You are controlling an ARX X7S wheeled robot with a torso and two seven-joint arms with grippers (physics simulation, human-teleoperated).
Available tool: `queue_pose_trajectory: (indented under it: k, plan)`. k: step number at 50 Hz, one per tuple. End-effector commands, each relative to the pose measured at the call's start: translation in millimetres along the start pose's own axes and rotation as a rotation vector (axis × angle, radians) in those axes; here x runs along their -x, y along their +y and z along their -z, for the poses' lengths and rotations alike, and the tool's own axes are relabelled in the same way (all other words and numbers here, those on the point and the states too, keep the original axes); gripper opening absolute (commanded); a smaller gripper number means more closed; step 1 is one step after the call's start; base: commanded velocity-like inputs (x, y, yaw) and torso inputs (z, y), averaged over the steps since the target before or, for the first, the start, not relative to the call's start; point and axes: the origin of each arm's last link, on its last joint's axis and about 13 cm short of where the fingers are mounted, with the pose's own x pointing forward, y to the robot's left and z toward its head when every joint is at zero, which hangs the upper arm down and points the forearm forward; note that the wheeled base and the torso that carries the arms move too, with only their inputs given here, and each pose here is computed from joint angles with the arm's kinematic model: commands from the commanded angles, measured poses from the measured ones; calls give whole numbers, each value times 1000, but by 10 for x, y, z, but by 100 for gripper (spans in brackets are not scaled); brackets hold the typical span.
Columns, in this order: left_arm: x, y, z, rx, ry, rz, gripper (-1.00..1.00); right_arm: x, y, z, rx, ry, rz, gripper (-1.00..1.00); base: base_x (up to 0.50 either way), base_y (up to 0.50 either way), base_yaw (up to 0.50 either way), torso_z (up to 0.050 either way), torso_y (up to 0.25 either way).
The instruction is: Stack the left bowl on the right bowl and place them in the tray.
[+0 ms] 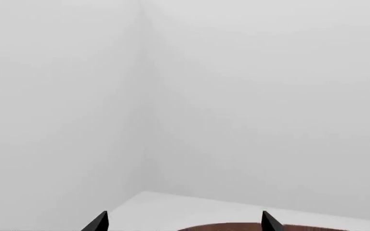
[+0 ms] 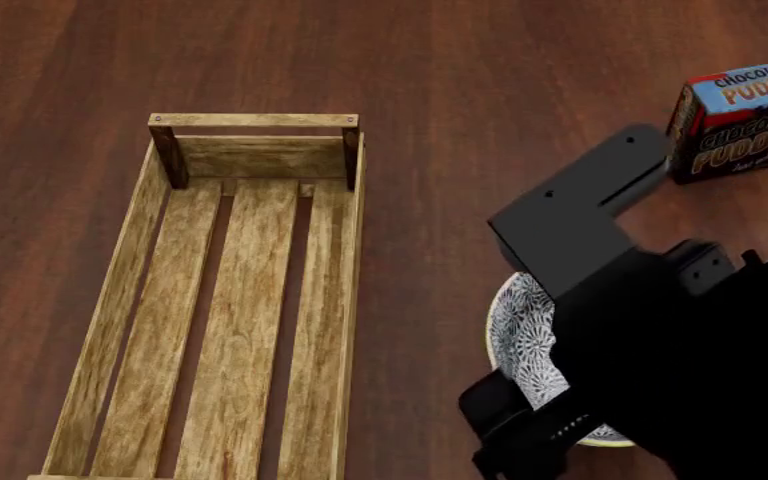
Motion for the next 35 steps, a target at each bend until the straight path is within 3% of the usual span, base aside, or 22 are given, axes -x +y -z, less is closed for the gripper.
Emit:
queue_pose_trajectory:
  k: [1,19,35]
  plan:
    - [-22,-21,43,1,9,8,100,-260,-14,-16,31,70,-38,100,0,0,0,0,0]
    - [-43,-55,115,-2,28,15,100,-701,118,-22,85,139,-106,100,0,0,0,0,0]
    - [-42,-71,100,-4,31,21,100,-911,176,-2,156,174,-70,100,0,0,0,0,0]
